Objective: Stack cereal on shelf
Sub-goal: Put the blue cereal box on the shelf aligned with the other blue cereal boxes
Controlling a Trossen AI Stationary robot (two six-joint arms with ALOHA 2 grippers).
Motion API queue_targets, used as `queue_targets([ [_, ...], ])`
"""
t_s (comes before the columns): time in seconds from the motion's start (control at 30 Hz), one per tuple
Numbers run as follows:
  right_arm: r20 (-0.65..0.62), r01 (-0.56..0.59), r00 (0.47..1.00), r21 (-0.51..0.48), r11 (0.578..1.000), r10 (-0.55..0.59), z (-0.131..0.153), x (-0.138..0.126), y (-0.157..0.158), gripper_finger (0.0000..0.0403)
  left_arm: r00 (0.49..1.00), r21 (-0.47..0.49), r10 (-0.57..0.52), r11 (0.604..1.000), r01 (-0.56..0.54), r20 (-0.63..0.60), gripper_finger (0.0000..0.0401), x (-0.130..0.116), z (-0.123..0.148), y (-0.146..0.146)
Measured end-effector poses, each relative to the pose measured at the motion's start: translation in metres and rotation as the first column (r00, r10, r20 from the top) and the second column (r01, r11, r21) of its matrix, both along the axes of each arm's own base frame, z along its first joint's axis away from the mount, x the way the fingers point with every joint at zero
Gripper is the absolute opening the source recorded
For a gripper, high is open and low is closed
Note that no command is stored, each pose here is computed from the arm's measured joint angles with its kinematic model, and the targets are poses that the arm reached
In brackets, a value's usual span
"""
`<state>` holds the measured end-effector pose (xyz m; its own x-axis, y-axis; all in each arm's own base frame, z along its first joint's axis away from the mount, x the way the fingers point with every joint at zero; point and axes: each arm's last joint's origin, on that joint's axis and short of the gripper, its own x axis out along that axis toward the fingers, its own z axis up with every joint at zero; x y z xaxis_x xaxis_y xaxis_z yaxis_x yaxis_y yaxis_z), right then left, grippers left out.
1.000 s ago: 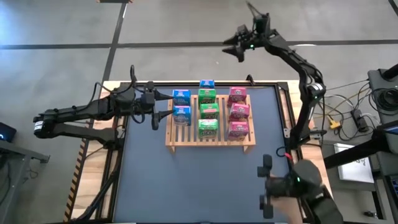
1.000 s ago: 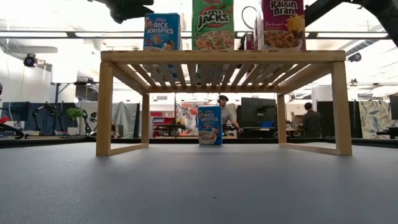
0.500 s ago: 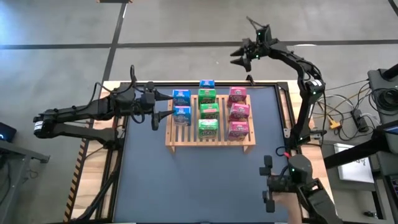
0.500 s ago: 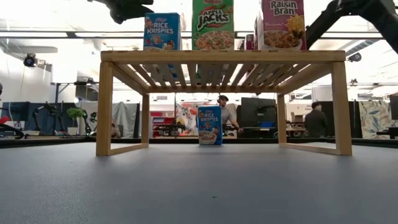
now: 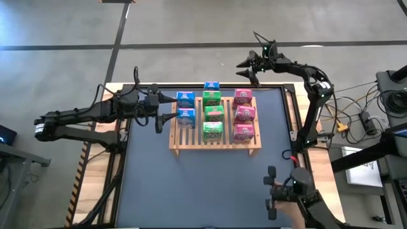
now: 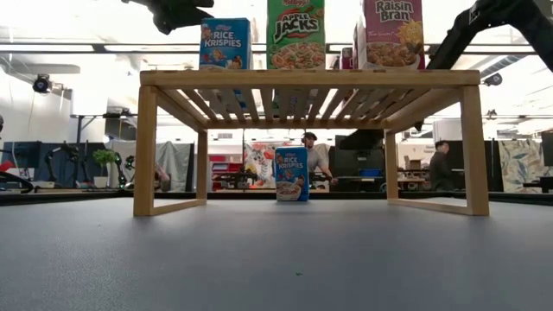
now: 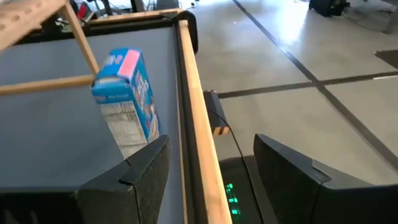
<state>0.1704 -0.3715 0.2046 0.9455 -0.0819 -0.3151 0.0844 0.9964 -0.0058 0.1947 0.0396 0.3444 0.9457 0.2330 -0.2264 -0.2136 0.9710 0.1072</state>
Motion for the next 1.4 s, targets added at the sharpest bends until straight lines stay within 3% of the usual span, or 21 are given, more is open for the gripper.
queue_targets([
  [0.33,0.04,-0.004,0.999,-0.105,0.994,0.009,-0.028,-0.002,0.014,0.0219,1.0,0.0,0.0,1.0,0.0,0.0,0.0245,0.0,0.0,0.0],
  [0.53,0.013,0.043,0.999,-0.175,0.984,-0.041,-0.041,0.005,0.025,0.0219,1.0,0.0,0.0,1.0,0.0,0.0,0.0245,0.0,0.0,0.0],
  [1.1,0.037,-0.072,0.996,-0.133,0.989,0.077,-0.047,0.03,0.044,0.0219,1.0,0.0,-0.001,1.0,0.001,0.0,0.0245,0.0,0.0,0.0],
  [1.4,0.052,-0.016,0.998,-0.147,0.989,0.024,-0.03,0.029,0.035,0.0219,1.0,0.045,-0.008,0.999,0.009,-0.019,0.0245,0.001,-0.007,0.0],
])
